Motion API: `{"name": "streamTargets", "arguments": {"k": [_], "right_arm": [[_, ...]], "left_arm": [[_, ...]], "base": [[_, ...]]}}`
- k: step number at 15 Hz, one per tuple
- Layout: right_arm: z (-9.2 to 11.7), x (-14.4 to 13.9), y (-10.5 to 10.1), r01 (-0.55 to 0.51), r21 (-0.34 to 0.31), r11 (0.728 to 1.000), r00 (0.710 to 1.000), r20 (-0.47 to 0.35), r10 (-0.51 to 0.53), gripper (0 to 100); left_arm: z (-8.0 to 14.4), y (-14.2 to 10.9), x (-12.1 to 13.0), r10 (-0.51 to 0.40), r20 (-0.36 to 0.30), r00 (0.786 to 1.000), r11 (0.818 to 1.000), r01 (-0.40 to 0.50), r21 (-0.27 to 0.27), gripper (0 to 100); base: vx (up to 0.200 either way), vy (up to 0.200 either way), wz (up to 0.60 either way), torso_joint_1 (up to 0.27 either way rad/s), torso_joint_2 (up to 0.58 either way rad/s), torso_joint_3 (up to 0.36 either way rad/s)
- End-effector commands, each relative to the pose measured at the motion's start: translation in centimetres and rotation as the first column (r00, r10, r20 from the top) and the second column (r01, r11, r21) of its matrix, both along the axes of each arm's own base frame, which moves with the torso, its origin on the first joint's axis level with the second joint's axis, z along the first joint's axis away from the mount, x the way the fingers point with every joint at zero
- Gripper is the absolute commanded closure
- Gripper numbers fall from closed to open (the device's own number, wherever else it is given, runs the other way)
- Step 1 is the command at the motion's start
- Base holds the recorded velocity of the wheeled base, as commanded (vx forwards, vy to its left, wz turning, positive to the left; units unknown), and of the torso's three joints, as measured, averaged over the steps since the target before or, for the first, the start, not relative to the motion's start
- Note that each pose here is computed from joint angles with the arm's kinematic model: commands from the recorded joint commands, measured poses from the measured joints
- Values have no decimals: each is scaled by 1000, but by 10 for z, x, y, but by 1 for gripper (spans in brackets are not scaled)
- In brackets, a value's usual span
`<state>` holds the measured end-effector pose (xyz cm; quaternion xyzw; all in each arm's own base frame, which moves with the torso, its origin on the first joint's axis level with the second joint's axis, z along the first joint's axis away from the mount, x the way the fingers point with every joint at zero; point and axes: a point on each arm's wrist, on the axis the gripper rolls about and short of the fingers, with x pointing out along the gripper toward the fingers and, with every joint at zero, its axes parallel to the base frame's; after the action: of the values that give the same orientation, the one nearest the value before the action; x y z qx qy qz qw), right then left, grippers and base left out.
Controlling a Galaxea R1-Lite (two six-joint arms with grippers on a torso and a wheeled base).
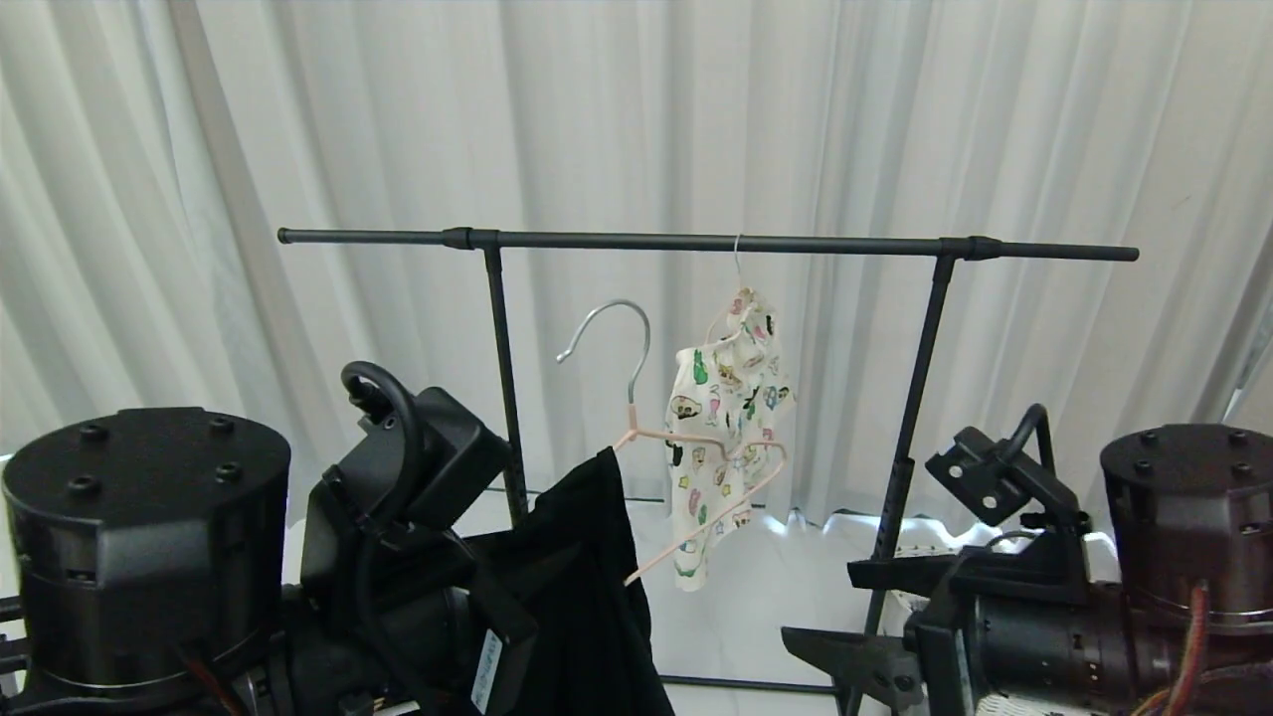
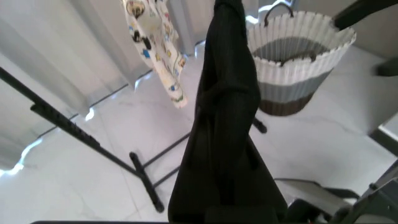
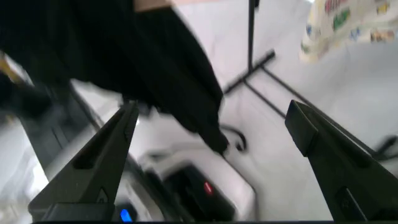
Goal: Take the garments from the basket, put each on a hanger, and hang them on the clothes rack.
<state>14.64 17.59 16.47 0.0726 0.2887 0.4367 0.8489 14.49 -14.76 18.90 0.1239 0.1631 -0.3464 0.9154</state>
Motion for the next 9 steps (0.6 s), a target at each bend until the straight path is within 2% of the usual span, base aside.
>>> {"name": "streamTargets", "arguments": {"k": [1, 4, 6, 9], "right_arm": [[-19, 7, 38, 22, 9, 1000, 999, -27, -22, 0], [-25, 14, 58, 42, 32, 999, 999, -5, -42, 0], [-18, 23, 72, 64, 79, 995, 998, -2, -64, 0], [-14, 27, 82, 73, 98, 993, 997, 13, -75, 0]], "left_arm": [[9, 0, 0, 0, 27, 1000, 1000, 1, -26, 100], [18, -2, 3, 6, 47, 999, 999, -4, -50, 100], [24, -3, 4, 1, 64, 998, 998, 3, -65, 100], [29, -7, 3, -10, 76, 997, 997, 16, -76, 100]], "base": [[0, 0, 0, 0, 0, 0], [0, 0, 0, 0, 0, 0], [0, 0, 0, 0, 0, 0], [0, 0, 0, 0, 0, 0]]}}
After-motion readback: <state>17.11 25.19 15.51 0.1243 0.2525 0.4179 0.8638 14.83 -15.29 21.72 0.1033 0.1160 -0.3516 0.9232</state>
